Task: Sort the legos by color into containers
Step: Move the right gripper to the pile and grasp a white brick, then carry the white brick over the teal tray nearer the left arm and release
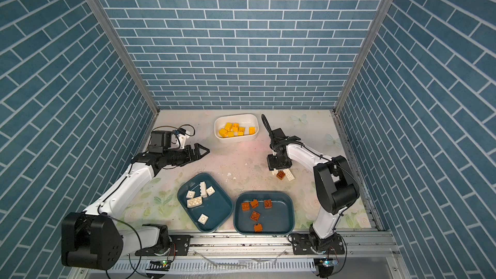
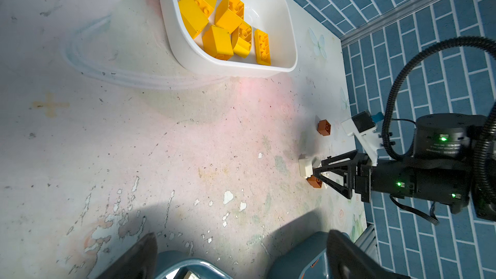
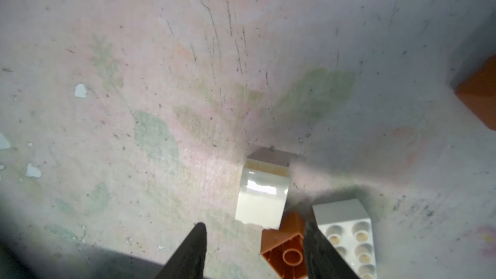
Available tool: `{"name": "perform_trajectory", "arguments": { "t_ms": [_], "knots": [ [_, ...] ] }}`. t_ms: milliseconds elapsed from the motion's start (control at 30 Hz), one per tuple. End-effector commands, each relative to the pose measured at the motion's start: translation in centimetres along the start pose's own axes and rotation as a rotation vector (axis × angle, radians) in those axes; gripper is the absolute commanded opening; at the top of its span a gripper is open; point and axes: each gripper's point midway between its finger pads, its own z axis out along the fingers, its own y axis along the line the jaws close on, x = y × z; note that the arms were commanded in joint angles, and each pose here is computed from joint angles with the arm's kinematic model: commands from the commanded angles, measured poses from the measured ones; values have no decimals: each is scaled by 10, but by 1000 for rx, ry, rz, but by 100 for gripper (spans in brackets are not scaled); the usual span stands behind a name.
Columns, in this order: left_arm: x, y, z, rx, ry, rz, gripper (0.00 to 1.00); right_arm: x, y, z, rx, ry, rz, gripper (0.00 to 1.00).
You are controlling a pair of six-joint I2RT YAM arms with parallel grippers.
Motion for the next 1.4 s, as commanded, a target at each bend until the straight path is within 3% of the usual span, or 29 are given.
{"name": "perform_trajectory", "arguments": {
  "t_ms": [0, 400, 700, 800, 1000, 1267, 1367],
  "knots": [
    [-1, 3, 3, -5, -1, -1, 100, -6, -5, 9, 42, -5, 71, 57],
    [-5, 3, 7, -2, 13, 9, 100, 9, -13, 31, 151, 75, 34, 48],
    [-1, 4, 7, -1, 34, 17, 100, 5, -15, 25, 200, 56, 13, 23],
    [-2, 3, 7, 1, 34, 23, 100, -9, -1, 6, 164, -6, -34, 21],
    [-5, 3, 7, -12, 46, 33, 100, -25, 73, -45, -34, -154, -397, 21],
    [-4, 20, 10, -97, 66, 3, 100, 19, 168, -78, -292, -236, -850, 22],
    [-9, 26, 13, -132, 63, -26, 100, 34, 198, -80, -354, -258, -962, 22]
  ]
}}
